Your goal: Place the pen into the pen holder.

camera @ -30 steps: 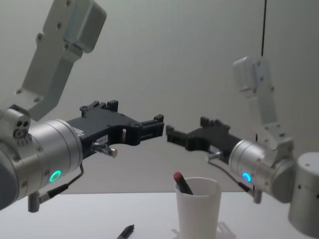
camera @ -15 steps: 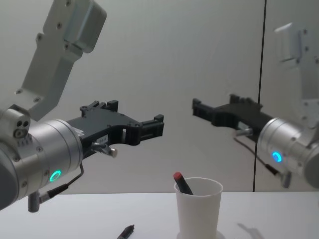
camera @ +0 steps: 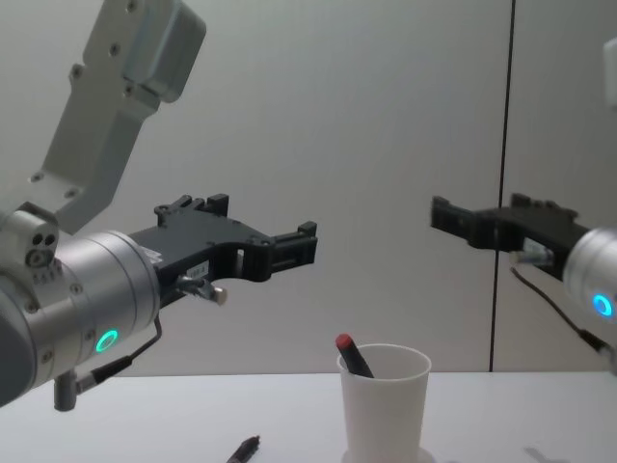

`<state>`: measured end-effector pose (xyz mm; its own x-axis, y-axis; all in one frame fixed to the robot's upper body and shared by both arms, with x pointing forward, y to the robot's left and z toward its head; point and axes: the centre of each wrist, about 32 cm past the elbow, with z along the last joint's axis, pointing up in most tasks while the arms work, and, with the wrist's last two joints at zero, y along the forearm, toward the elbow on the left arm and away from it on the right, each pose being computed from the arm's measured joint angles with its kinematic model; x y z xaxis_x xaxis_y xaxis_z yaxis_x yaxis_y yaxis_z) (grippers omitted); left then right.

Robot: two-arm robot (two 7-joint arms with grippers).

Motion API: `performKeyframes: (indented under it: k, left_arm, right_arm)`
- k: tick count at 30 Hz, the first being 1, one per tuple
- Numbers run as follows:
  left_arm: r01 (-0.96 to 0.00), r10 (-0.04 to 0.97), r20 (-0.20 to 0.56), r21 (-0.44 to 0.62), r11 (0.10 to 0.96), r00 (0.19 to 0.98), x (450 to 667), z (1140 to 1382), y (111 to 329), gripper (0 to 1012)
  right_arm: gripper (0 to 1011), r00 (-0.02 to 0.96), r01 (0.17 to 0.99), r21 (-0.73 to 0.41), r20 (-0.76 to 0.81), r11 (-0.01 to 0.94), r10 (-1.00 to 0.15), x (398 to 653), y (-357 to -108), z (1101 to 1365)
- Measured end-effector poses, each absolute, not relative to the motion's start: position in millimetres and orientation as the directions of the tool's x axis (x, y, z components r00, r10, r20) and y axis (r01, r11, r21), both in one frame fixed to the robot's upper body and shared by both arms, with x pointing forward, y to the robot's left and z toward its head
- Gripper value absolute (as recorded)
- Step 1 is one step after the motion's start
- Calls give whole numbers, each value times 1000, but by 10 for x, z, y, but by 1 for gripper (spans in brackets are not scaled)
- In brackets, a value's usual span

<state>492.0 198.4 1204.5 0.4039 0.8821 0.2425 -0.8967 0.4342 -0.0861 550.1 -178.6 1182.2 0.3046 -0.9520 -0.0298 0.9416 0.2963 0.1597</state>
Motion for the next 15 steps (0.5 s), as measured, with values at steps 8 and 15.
performKeyframes:
  k: [8,15]
  left_arm:
    - [-897,882,242,-86,434,404,4920,12044,1984,1000]
    - [-897,882,242,-86,434,404,4920,12044,1984,1000]
  right_arm:
    - [1001,238,969,88,-54,233,-970,5338,-1908,11782]
    - [1001,193,981,41,-59,191,-979,5250,-1993,11736]
